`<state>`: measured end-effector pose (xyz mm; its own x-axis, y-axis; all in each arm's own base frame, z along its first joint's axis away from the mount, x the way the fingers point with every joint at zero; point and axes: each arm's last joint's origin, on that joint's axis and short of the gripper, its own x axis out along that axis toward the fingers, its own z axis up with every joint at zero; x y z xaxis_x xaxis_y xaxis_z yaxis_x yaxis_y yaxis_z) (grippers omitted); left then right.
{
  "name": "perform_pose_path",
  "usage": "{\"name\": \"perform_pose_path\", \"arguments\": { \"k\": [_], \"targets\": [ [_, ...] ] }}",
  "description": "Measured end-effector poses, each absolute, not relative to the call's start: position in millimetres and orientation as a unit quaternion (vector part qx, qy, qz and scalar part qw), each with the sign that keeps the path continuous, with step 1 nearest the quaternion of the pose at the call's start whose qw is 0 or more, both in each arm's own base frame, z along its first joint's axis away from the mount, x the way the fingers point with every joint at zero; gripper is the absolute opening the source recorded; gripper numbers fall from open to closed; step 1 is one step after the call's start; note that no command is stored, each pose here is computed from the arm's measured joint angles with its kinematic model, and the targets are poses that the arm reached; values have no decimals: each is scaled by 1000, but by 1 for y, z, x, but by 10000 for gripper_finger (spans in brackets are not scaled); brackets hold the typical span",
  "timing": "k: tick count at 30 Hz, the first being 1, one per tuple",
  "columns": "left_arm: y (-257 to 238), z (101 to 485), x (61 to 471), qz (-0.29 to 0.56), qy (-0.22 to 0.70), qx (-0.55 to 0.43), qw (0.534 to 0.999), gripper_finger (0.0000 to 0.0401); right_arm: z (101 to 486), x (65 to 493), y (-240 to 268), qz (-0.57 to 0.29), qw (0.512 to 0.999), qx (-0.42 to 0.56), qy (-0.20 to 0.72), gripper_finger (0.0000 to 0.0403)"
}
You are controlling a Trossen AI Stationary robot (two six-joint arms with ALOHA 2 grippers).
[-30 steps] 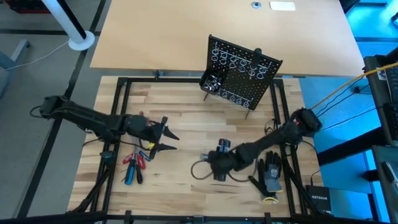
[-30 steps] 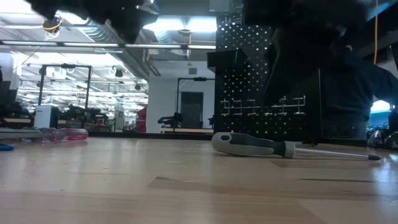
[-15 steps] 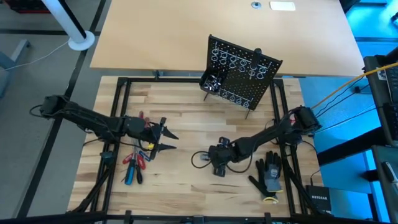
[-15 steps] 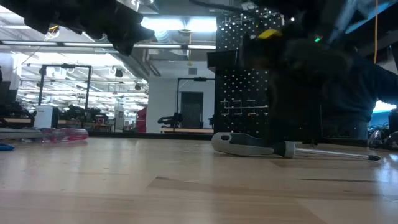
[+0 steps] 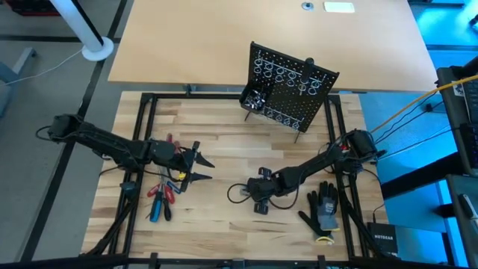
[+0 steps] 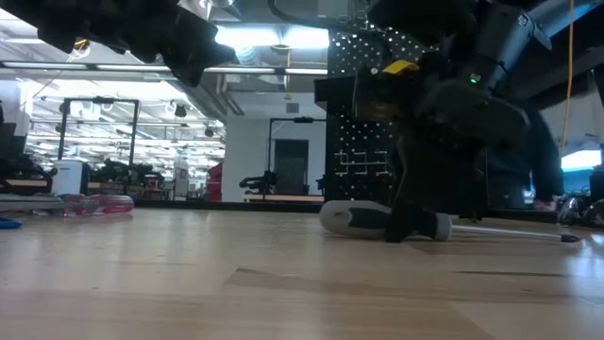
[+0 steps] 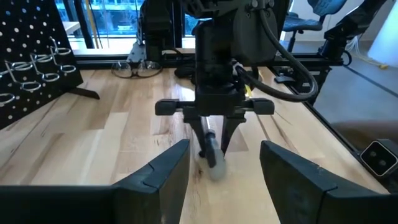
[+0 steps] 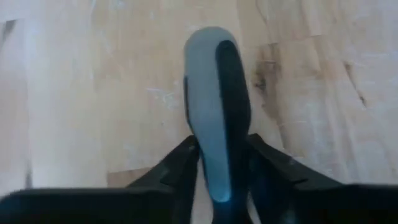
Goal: Hang tools onto peg board
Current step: Hang the right gray screwdriver on the black pegboard
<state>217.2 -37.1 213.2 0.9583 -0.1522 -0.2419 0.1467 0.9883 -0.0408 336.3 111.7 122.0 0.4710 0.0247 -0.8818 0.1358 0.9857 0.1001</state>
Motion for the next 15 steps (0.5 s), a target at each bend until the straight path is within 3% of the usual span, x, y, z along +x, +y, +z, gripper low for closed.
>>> {"name": "perform_pose_path", "arguments": {
  "k": [3, 7, 15],
  "targets": [
    [-37, 213, 217, -76, 123, -11, 989, 184, 122, 337, 112, -27, 856, 69, 512, 86],
    [-37, 214, 217, -76, 121, -11, 990, 184, 134, 338, 113, -34, 867, 62, 494, 86],
    [-37, 213, 217, -75, 123, -14, 989, 184, 208, 319, 117, -94, 921, 19, 379, 86]
  ]
}}
